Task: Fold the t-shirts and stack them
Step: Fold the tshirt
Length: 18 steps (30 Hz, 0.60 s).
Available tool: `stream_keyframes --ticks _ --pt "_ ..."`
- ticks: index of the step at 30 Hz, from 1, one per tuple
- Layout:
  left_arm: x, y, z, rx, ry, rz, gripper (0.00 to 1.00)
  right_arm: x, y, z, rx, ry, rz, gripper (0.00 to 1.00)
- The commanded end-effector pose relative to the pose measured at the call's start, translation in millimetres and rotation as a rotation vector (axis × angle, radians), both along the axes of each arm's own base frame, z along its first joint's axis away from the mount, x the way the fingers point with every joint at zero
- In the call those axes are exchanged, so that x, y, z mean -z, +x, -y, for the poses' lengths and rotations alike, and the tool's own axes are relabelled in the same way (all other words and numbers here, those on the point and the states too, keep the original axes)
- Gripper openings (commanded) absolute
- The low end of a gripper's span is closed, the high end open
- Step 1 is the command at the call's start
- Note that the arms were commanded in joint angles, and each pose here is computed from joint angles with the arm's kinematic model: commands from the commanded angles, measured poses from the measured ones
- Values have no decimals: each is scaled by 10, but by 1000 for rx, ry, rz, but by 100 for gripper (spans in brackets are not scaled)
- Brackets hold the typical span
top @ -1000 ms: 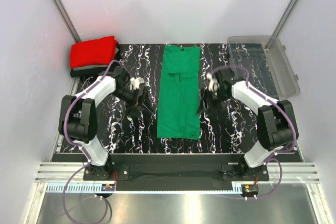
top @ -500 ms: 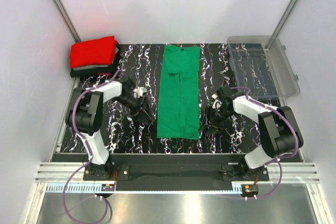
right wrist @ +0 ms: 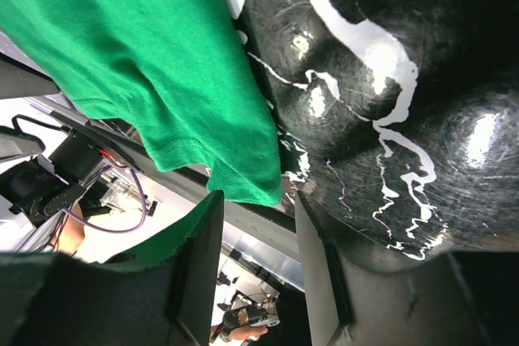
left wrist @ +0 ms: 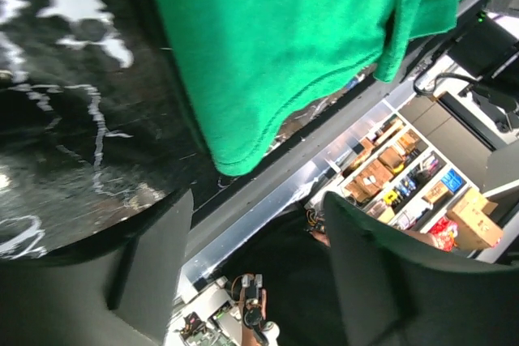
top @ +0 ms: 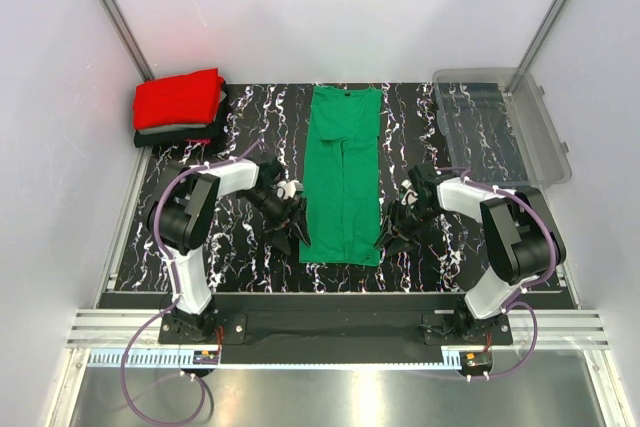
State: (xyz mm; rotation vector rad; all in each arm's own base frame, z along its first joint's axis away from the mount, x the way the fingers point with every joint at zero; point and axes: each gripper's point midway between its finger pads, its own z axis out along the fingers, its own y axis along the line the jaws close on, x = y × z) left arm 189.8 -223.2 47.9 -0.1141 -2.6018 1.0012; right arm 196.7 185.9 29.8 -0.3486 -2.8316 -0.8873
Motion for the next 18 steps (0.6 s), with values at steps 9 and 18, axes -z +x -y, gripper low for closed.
stream_keyframes --ticks 9,18 --pt "94 -102 -64 -33 57 -66 81 73 -128 -50 -25 -20 -47 44" --pt "165 -188 27 -20 76 -109 80 161 -264 -39 -23 -34 -85 40"
